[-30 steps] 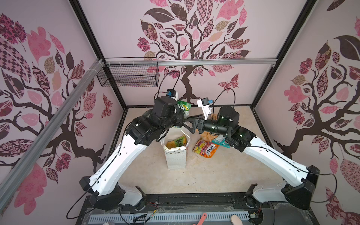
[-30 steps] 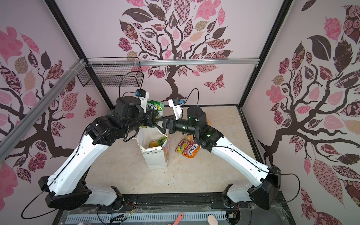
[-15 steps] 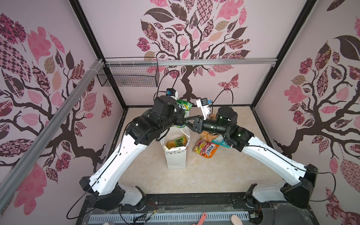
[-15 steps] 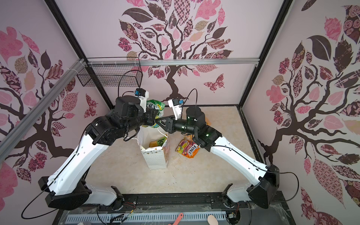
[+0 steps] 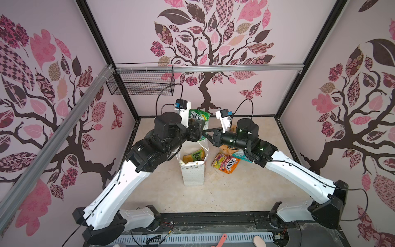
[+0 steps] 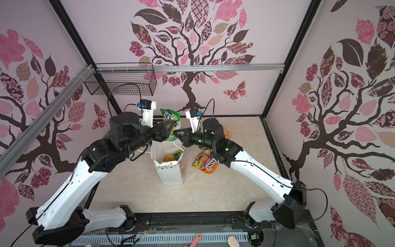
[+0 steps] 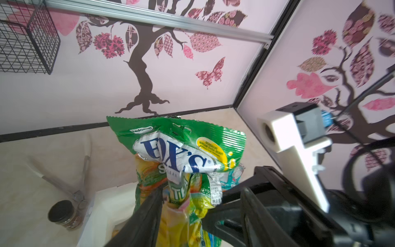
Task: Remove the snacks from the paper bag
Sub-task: 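Grasp the raised Spring Tea pack with the right gripper from the left gripper, then carry the Spring Tea pack with the right gripper beside the FOX'S fruits pack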
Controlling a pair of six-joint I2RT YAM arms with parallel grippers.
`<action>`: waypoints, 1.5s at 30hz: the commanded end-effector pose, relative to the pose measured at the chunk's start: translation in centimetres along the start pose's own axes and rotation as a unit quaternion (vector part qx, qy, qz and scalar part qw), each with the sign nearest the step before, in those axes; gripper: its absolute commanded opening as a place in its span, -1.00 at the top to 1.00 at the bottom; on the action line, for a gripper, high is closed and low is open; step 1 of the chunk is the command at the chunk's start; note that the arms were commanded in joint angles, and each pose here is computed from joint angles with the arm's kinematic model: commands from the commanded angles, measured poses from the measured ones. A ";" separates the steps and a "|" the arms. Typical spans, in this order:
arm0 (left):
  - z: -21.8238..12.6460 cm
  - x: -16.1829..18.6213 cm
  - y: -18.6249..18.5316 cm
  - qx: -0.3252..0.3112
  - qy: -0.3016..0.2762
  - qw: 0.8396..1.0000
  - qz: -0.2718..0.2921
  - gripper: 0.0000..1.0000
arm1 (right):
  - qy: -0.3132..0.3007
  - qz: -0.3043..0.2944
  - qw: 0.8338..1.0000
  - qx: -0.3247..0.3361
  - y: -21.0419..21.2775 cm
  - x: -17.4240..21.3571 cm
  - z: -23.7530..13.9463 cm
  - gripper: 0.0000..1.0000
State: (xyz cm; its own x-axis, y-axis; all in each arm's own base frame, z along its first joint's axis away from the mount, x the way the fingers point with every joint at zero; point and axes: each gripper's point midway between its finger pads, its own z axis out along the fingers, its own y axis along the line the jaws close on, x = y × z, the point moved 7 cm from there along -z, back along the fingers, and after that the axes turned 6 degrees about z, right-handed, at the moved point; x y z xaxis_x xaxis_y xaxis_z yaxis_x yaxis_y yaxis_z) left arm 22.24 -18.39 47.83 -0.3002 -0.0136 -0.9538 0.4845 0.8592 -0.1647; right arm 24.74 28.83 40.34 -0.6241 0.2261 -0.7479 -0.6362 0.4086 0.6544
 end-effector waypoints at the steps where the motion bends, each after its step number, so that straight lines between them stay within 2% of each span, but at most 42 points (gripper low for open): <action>1: -1.7 -1.6 -0.5 0.034 -0.067 0.997 0.014 -0.34 | -0.051 -0.033 0.997 -0.037 3.3 -2.6 -2.3 1.00; 5: -2.8 -1.8 -0.3 0.037 -0.077 0.996 0.024 -0.54 | -0.066 -0.044 0.996 -0.031 3.8 -3.5 -2.9 1.00; 10: -3.4 -1.0 -0.8 0.068 -0.062 0.994 0.059 -0.79 | -0.084 -0.057 0.995 -0.020 4.2 -4.8 -3.7 1.00; 19: -3.5 1.5 -0.7 0.084 -0.024 0.993 0.085 -0.87 | -0.120 -0.045 0.992 -0.014 3.3 -7.7 -6.8 1.00; 25: -3.3 3.2 -1.6 0.137 0.012 0.984 0.114 -0.97 | -0.137 -0.057 0.989 0.015 3.2 -8.0 -8.6 1.00; 28: -3.0 4.4 -2.2 0.172 0.039 0.975 0.137 -0.97 | -0.139 -0.053 0.988 0.041 2.4 -7.4 -9.5 1.00; 32: -2.7 5.0 -1.9 0.162 0.071 0.972 0.152 -0.97 | -0.137 -0.034 0.986 0.085 -0.1 -6.1 -10.9 1.00; 40: -2.8 5.2 -1.2 0.131 0.057 0.977 0.158 -0.97 | -0.122 0.017 0.978 0.167 -5.6 -1.5 -14.0 1.00; 45: -2.6 5.4 -0.6 0.105 0.062 0.979 0.163 -0.97 | -0.120 0.060 0.966 0.220 -9.0 2.9 -15.3 1.00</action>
State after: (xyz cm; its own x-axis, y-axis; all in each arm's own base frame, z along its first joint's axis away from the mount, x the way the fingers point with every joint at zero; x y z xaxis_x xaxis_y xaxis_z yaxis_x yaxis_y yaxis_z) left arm 18.05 -17.97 44.06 -0.1950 0.2946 -0.9355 0.7451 0.6648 0.0540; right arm 22.46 13.30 34.15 -0.5597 0.4146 -0.7175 -0.3141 0.6951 0.6466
